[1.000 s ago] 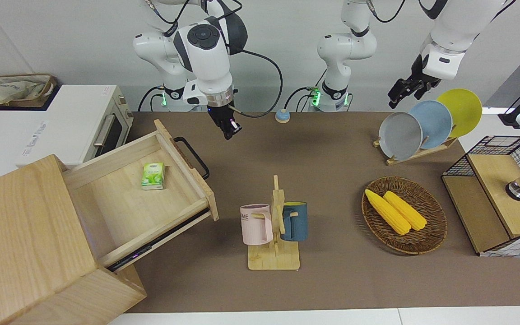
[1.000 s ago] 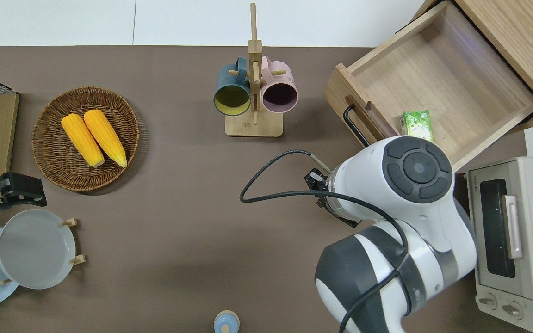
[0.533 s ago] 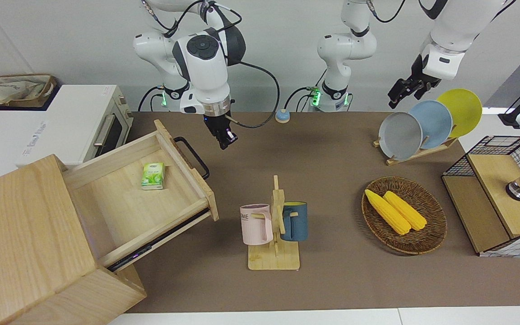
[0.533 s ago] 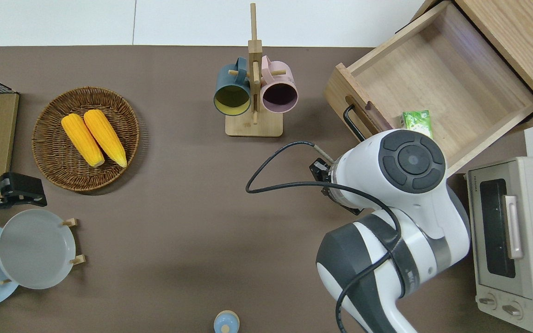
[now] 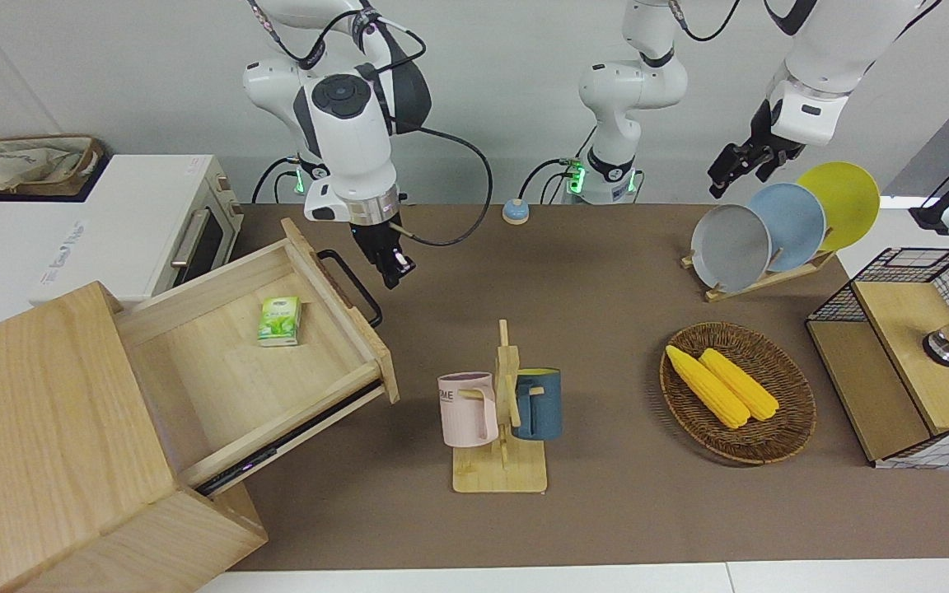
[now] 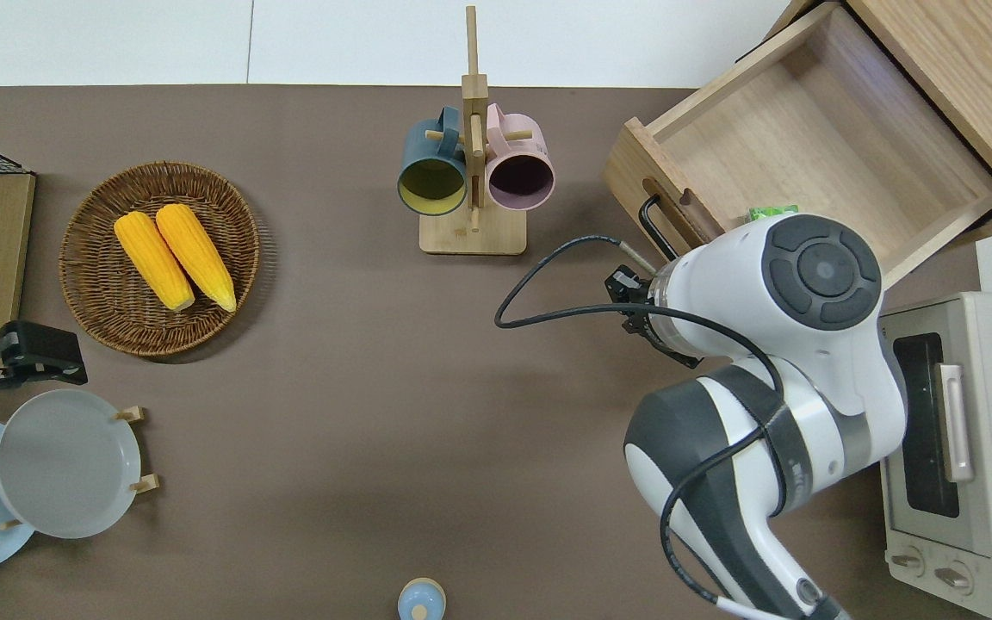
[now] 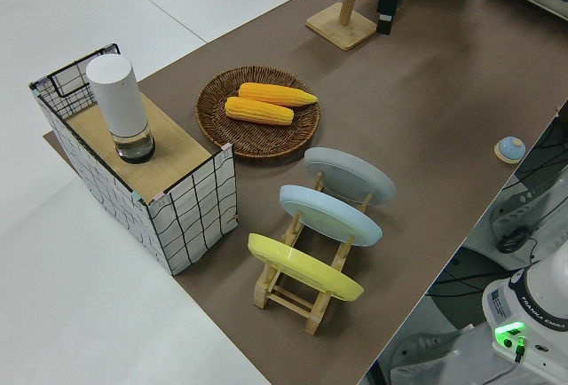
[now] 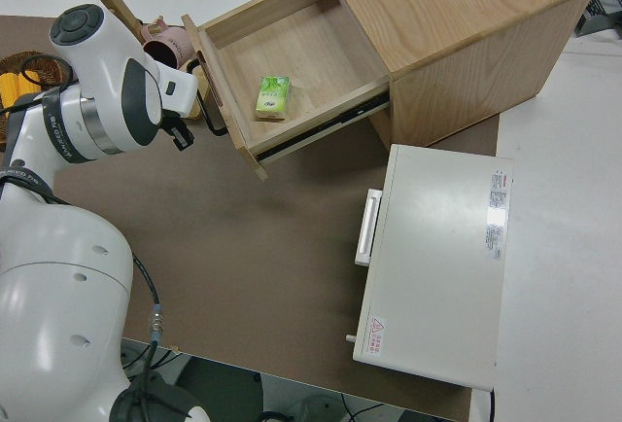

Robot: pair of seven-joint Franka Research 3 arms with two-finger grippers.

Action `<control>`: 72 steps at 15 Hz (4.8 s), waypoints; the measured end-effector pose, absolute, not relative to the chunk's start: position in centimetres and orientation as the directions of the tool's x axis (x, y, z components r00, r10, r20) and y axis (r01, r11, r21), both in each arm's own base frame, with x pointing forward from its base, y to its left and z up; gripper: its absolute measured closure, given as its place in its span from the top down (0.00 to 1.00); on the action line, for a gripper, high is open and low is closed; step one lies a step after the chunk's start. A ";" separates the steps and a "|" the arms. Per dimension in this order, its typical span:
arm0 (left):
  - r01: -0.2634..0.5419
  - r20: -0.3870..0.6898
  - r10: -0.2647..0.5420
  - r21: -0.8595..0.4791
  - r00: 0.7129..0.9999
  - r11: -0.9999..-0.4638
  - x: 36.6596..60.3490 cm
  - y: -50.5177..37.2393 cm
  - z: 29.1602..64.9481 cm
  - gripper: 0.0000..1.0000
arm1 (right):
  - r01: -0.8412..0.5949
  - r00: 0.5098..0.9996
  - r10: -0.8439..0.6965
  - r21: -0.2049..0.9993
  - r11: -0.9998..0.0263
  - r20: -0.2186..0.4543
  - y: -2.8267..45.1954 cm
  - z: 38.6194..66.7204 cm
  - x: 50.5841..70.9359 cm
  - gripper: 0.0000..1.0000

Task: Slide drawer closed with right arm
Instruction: 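Push the drawer front away from the robot with the right gripper, then keep pushing the drawer farther in until it is flush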

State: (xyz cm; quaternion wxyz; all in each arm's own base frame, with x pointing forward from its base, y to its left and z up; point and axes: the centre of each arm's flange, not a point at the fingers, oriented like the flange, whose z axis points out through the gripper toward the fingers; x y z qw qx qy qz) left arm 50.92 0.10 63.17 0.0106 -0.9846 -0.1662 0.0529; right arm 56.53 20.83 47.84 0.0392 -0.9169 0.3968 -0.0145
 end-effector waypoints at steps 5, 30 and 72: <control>0.326 -0.101 0.328 -0.039 0.939 -0.945 50.9 0.1 63.2 1.00 | -0.722 0.686 -0.727 -0.107 -0.683 0.012 19.0 47.3 57.9 0.01; 0.326 -0.101 0.328 -0.039 0.939 -0.945 50.9 0.1 63.2 1.00 | -0.702 0.687 -0.714 -0.129 -0.700 0.133 7.9 47.5 65.3 0.01; 0.326 -0.101 0.328 -0.039 0.939 -0.945 50.9 0.1 63.2 1.00 | -0.610 0.749 -0.628 -0.148 -0.778 0.214 -0.8 49.0 67.8 0.11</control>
